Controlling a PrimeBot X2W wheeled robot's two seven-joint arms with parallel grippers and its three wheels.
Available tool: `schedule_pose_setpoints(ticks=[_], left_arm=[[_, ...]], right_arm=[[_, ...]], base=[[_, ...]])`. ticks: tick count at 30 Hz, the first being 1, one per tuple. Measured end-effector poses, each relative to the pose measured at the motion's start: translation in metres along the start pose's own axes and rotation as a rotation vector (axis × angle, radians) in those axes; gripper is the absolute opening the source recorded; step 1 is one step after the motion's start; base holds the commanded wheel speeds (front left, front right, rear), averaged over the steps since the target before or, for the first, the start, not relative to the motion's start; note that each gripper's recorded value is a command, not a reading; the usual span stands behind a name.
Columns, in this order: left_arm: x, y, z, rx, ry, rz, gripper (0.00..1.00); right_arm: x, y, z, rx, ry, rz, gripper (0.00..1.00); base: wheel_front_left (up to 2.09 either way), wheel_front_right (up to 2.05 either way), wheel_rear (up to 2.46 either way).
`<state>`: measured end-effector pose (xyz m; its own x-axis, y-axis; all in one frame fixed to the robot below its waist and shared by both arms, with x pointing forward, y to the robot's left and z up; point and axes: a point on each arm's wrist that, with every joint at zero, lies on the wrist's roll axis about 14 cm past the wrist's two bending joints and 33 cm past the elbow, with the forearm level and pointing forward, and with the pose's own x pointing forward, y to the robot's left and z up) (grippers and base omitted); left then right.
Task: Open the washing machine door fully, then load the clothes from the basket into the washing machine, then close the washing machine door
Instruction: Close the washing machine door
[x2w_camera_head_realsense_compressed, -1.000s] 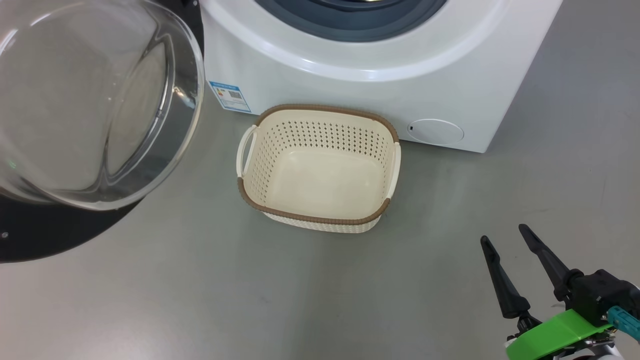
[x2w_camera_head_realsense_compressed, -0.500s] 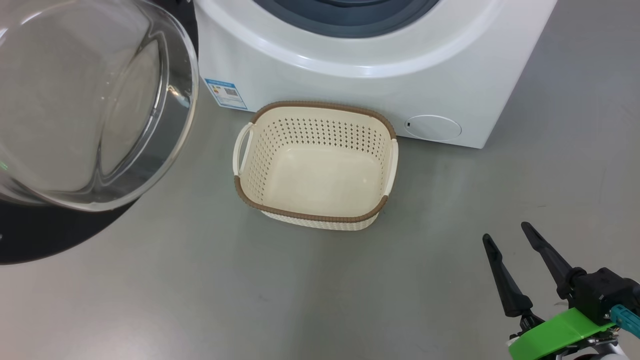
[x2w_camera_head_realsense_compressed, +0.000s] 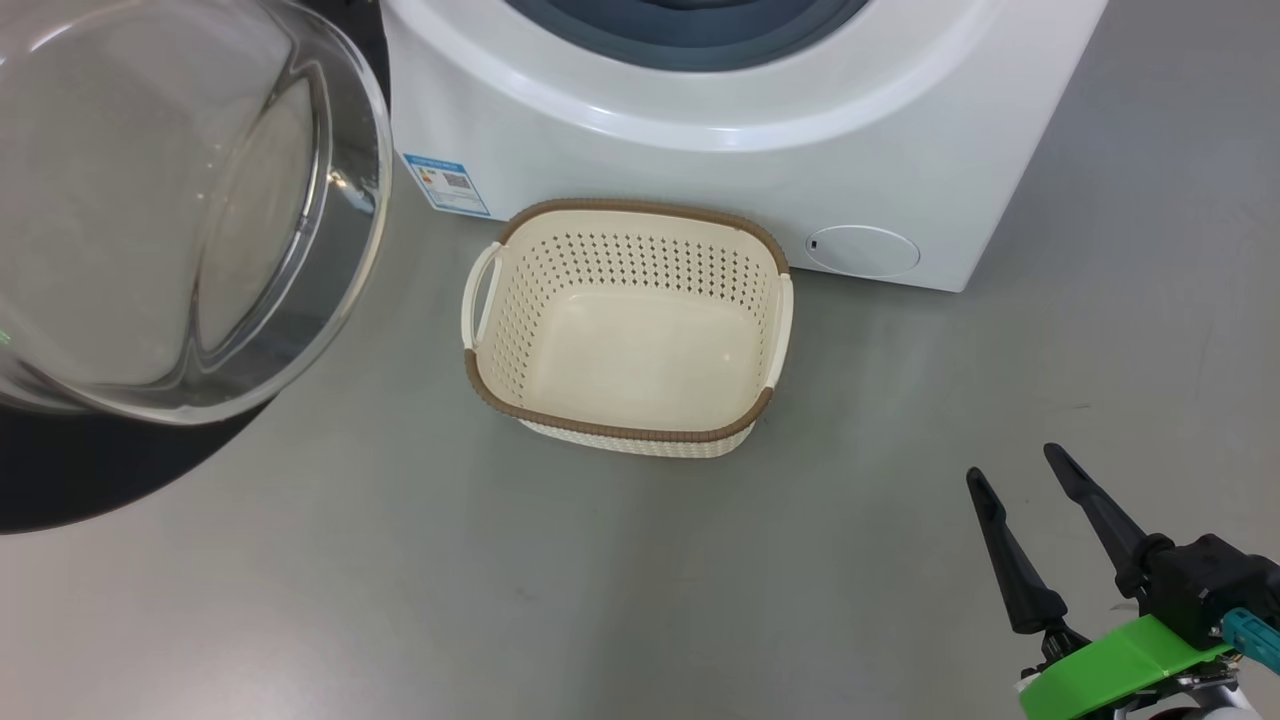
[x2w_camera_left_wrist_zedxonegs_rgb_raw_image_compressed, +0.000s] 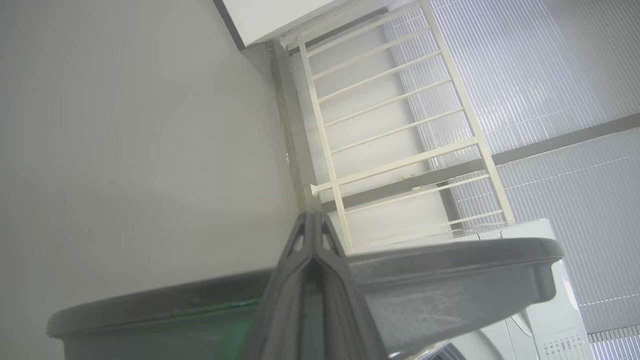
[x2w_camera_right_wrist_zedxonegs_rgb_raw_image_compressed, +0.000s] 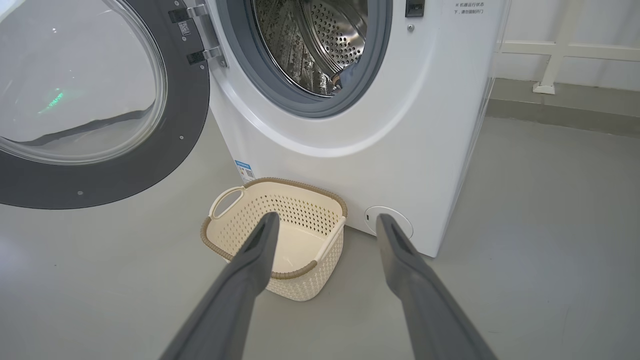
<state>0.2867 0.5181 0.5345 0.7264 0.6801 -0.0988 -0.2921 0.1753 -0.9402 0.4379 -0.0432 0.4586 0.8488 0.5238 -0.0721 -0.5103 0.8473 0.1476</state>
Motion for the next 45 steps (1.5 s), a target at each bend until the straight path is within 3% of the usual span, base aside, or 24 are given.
schedule_pose_setpoints(ticks=[19, 45], left_arm=[[-0.003, 0.000, -0.007, 0.008, 0.060, -0.002, 0.00], [-0.023, -0.018, -0.040, -0.052, 0.322, -0.077, 0.00]], right_arm=[[0.002, -0.002, -0.006, 0.000, 0.020, 0.003, 1.00], [0.007, 0.000, -0.007, 0.007, 0.019, 0.012, 1.00]], base=[[0.00, 0.00, 0.00], [0.00, 0.00, 0.00]])
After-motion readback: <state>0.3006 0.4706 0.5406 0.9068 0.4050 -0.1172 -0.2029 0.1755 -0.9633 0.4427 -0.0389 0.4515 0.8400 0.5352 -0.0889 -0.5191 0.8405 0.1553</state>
